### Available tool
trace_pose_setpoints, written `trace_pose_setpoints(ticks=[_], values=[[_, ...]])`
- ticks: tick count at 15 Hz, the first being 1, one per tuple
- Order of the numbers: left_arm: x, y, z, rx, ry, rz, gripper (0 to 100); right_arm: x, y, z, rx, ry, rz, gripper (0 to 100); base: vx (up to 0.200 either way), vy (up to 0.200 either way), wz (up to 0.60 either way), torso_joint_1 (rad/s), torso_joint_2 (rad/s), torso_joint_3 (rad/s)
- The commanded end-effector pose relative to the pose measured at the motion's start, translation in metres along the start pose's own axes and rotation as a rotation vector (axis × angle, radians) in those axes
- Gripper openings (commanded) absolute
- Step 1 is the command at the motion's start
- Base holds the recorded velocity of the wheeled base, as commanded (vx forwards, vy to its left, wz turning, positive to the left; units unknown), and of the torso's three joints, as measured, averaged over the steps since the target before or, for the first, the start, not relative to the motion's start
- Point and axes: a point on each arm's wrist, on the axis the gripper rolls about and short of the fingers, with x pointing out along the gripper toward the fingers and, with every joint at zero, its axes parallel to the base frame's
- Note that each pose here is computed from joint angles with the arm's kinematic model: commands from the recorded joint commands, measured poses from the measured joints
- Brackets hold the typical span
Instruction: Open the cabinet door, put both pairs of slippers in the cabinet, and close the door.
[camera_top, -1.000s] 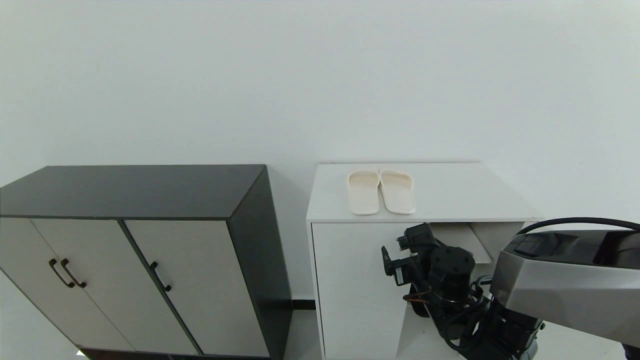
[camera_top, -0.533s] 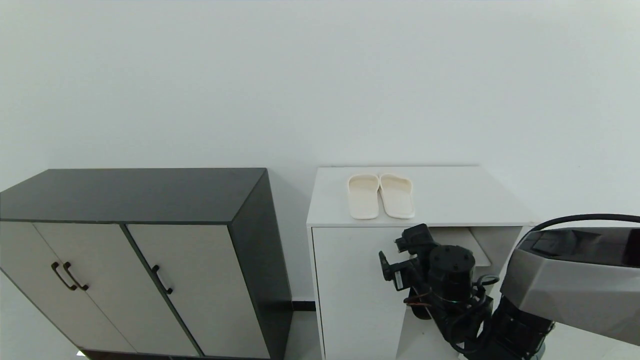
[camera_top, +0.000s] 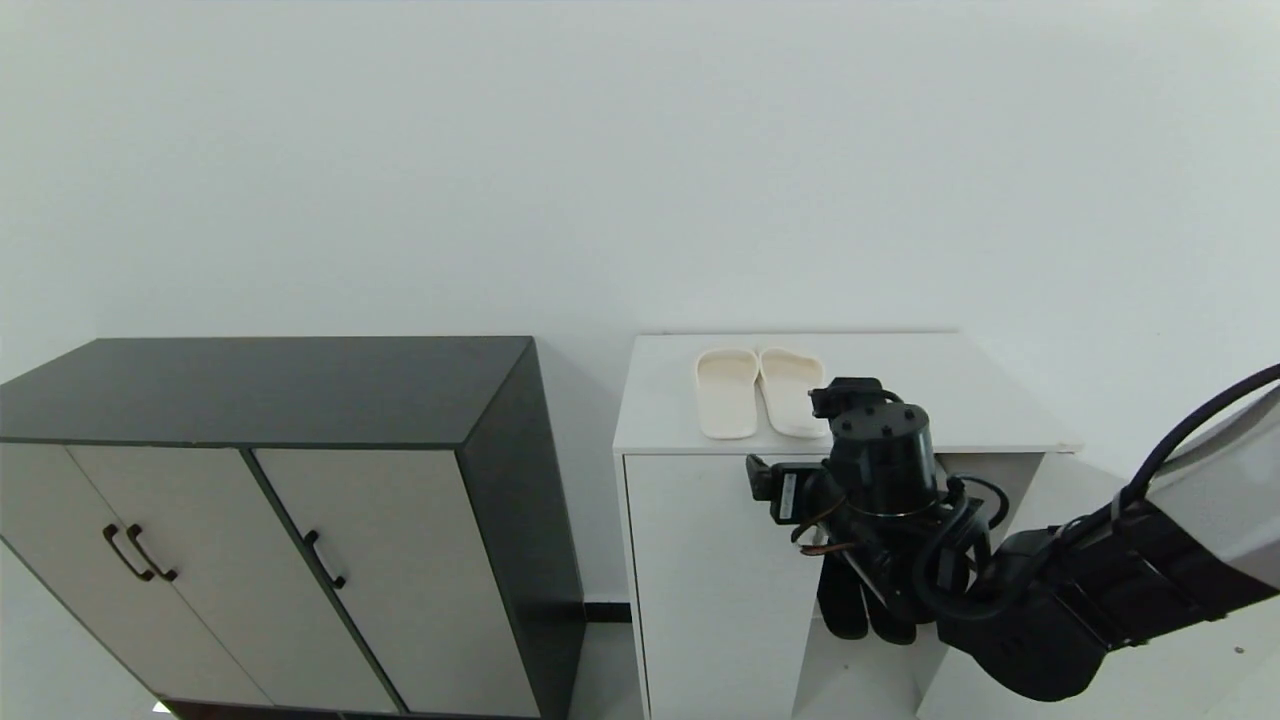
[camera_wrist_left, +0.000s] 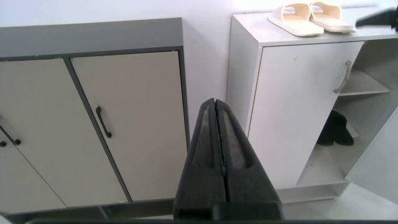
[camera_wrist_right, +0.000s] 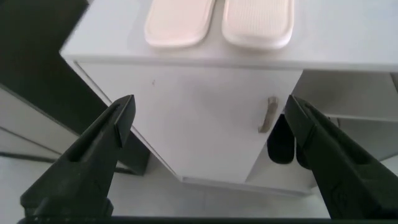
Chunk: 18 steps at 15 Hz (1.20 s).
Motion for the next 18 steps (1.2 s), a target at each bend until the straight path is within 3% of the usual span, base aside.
trace_pose_setpoints(ticks=[1,13,18], values=[[0.000,0.000,0.000,0.000,0.000,0.000,0,-0.003,0.002,0.011,0.018,-0.030,0.009,100,0.000,0.000,0.00,0.000,0.00,0.000],[0.000,0.000,0.000,0.000,0.000,0.000,0,0.007,0.002,-0.003,-0.001,-0.012,-0.003,100,0.183,0.000,0.00,0.002,0.00,0.002],[0.000,0.000,0.000,0.000,0.000,0.000,0,0.028,0.012,-0.006,-0.024,-0.024,0.001,100,0.000,0.000,0.00,0.000,0.00,0.000]])
